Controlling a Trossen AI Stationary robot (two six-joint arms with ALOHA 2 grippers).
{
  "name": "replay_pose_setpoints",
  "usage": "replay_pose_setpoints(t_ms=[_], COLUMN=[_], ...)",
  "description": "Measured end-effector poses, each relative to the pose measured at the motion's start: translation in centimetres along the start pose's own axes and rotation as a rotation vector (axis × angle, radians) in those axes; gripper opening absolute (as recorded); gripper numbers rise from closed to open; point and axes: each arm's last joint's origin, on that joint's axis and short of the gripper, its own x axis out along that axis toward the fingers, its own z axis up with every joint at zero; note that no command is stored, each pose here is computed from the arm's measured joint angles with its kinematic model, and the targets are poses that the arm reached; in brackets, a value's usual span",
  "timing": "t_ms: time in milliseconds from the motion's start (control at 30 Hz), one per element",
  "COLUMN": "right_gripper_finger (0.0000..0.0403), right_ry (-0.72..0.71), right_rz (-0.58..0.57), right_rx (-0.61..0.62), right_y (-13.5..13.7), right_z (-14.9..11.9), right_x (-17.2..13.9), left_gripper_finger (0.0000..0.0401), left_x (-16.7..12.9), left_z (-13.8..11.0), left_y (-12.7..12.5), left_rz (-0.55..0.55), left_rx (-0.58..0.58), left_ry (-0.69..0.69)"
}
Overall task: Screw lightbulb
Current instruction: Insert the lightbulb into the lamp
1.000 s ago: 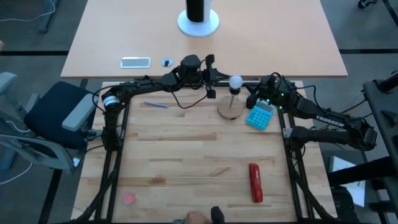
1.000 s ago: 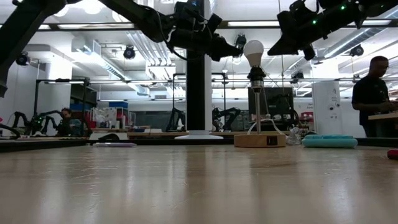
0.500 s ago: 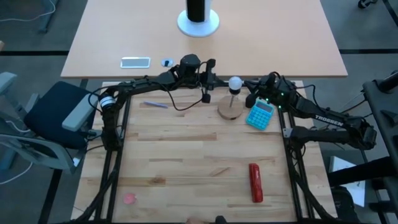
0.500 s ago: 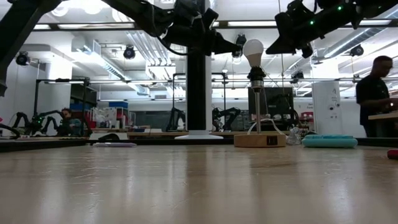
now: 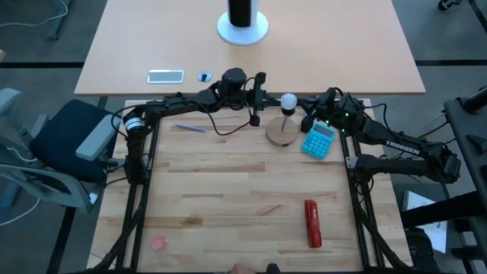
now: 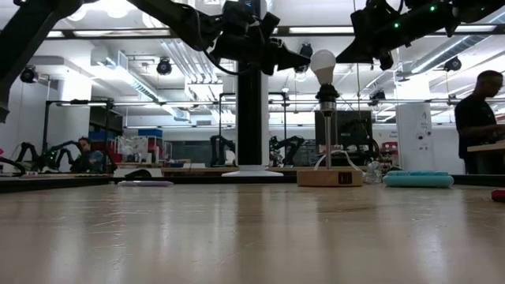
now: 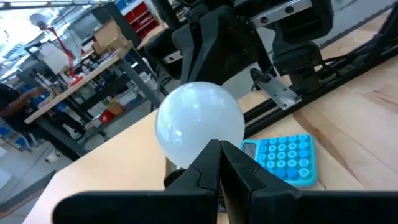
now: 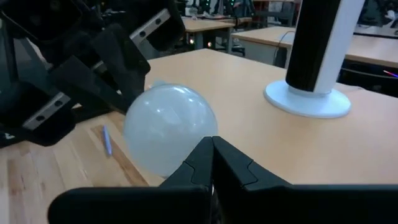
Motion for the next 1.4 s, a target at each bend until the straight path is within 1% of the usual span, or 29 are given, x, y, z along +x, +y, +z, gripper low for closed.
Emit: replay_pose_setpoints(t_ms=[200, 500, 733, 867, 1133, 1400], right_gripper_finger=[0.0002, 0.0002, 0.0002, 0.0002, 0.0002, 0.0002], right_ry=[0.004, 0.004, 0.006, 0.006, 0.007, 0.008], right_rz=[0.001, 0.008, 0.01, 0.01, 0.012, 0.013], right_rx=[0.0, 0.001, 0.026, 0.032, 0.038, 0.037], right_y=[0.0, 0.04, 0.07, 0.07, 0.09, 0.09], right_z=[-0.07, -0.07, -0.09, -0.09, -0.1, -0.11], right_x=[0.06, 0.06, 0.1, 0.1, 0.11, 0.11], left_gripper_finger=[0.0, 0.0, 0.0, 0.0, 0.0, 0.0], left_x=[0.04, 0.04, 0.04, 0.02, 0.03, 0.02], left_z=[0.09, 0.3, 0.39, 0.56, 0.4, 0.35], left_y=[0.23, 0.37, 0.44, 0.58, 0.57, 0.6], left_rz=[0.032, 0.037, 0.044, 0.057, 0.077, 0.088], left_rx=[-0.007, -0.001, 0.003, -0.016, -0.068, -0.08], left_ry=[-0.01, -0.017, -0.025, -0.042, -0.02, -0.012])
